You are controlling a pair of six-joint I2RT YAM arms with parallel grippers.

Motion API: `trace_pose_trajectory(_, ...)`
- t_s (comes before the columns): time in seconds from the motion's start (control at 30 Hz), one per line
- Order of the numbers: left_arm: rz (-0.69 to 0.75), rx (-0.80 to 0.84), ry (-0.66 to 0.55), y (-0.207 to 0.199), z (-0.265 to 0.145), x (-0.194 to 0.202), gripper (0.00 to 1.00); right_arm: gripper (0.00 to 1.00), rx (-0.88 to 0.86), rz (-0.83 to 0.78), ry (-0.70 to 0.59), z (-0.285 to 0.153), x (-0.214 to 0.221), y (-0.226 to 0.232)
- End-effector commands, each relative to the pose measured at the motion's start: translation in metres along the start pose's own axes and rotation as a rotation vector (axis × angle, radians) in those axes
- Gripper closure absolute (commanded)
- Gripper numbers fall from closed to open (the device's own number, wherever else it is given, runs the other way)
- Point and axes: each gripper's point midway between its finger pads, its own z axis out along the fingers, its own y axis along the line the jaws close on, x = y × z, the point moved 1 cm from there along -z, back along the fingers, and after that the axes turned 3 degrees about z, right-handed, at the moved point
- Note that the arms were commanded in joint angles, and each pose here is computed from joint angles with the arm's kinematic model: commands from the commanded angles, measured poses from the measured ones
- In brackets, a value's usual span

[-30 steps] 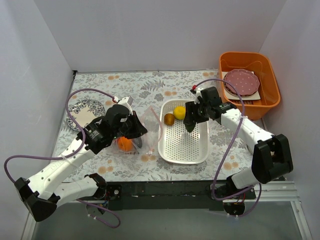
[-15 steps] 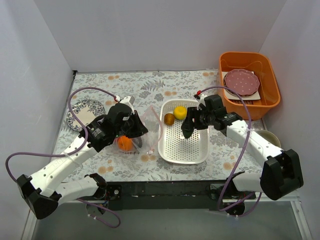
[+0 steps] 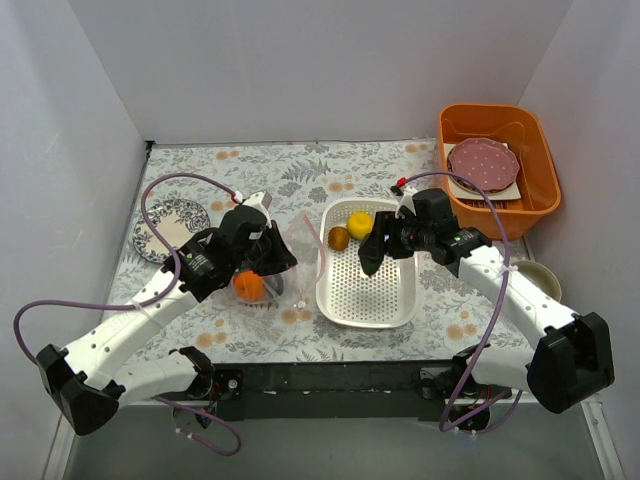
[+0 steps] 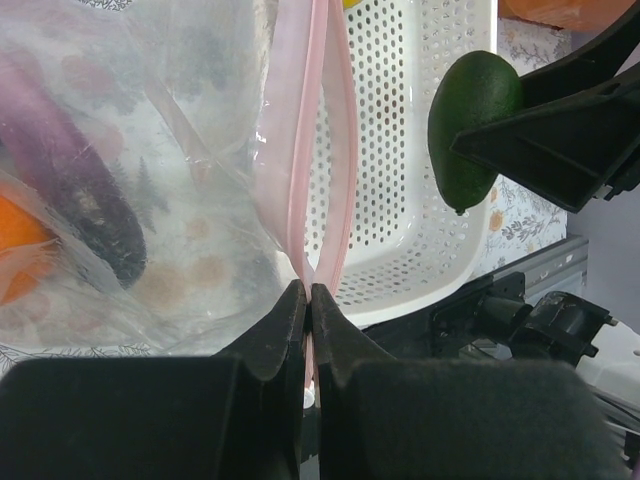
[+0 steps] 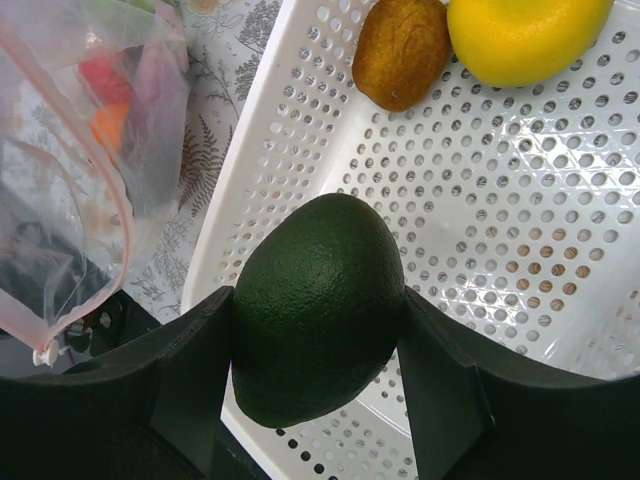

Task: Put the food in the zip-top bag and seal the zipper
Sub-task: Place the fake fruit in the zipper food storage bag.

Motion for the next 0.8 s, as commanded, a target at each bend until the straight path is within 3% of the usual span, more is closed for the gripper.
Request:
trace_pose_trajectory(0.0, 0.012, 0.011, -0.031, -0.006, -0.006, -0.011, 1.0, 0.68, -0.101, -0.018, -0.065, -0.012, -0.014, 0.027)
trace_pose_trajectory(0.33, -0.025, 0.003, -0.025, 0.0, -0.005, -0.002, 1.0, 0.68, -0.295, -0.09, -0.132, -0.026, -0.023, 0.084)
trace_pose_trajectory(0.77, -0.035, 0.018, -0.014, -0.002, -0.003, 0.0, 1.0, 0.68, -0.464, -0.245, -0.074, 0.006, 0.002, 0.167)
